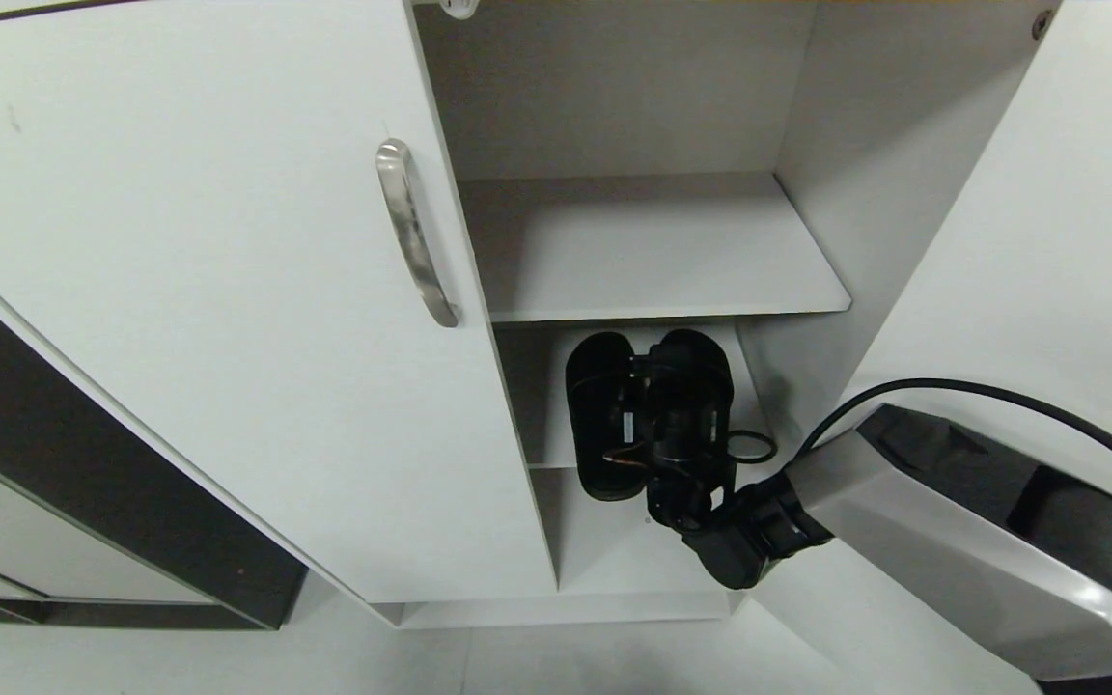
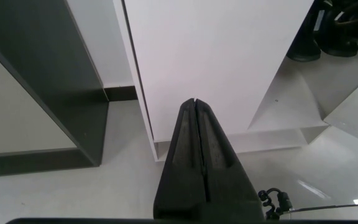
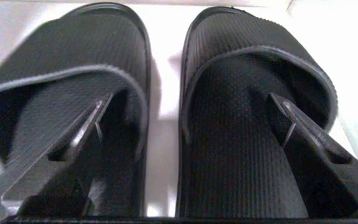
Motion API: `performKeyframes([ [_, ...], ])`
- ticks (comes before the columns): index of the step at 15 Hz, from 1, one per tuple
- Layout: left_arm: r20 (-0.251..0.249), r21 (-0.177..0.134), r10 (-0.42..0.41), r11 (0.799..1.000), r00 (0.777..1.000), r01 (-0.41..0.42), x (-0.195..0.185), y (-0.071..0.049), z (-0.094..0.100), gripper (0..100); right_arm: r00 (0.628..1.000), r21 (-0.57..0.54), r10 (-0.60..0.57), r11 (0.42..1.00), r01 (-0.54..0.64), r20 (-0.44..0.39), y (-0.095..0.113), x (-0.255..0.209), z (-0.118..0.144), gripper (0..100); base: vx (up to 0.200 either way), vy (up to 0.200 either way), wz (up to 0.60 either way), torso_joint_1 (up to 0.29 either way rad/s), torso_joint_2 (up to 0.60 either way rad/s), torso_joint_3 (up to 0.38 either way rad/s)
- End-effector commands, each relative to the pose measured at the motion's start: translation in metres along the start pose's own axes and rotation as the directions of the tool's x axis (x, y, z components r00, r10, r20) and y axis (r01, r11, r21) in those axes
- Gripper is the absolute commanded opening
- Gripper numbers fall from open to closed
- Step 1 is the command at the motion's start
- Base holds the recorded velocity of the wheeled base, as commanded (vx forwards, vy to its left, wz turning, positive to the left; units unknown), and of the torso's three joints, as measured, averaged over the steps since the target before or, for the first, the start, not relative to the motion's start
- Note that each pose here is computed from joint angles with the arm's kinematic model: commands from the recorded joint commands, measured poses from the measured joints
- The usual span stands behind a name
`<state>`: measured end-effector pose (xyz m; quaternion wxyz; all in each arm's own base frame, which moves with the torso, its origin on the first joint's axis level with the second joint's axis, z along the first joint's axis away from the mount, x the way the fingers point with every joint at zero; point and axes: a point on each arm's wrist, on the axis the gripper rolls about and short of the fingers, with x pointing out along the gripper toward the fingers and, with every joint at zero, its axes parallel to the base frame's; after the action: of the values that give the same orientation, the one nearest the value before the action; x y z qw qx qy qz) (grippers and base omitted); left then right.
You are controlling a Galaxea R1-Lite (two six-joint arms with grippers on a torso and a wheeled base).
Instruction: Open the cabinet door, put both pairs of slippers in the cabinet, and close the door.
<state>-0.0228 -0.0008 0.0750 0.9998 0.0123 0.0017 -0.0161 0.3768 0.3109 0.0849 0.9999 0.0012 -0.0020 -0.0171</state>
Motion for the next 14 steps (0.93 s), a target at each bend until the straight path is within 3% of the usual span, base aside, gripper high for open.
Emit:
performKeyframes([
  [1,-0.002,0.000,0.000,1.000,1.000,0.000,0.000,0.000,0.000,0,1.000,0.009,0.008,1.000,-0.008,0.009,-0.001,-0.008,0.009,100,0.000,0.000,0.00,0.000,0.00,0.000],
  [7,-0.001,0.000,0.000,1.000,1.000,0.000,0.000,0.000,0.000,0,0.999,-0.006,0.048,0.999,-0.048,-0.003,-0.007,-0.040,0.006,100,0.000,0.000,0.00,0.000,0.00,0.000],
  [9,-0.001,0.001,0.000,1.000,1.000,0.000,0.000,0.000,0.000,0,0.993,-0.018,0.114,0.993,-0.114,-0.012,-0.011,-0.075,0.011,100,0.000,0.000,0.00,0.000,0.00,0.000],
  [14,-0.001,0.001,0.000,1.000,1.000,0.000,0.000,0.000,0.000,0,0.979,-0.043,0.203,0.978,-0.204,-0.030,-0.020,-0.112,0.015,100,0.000,0.000,0.00,0.000,0.00,0.000],
])
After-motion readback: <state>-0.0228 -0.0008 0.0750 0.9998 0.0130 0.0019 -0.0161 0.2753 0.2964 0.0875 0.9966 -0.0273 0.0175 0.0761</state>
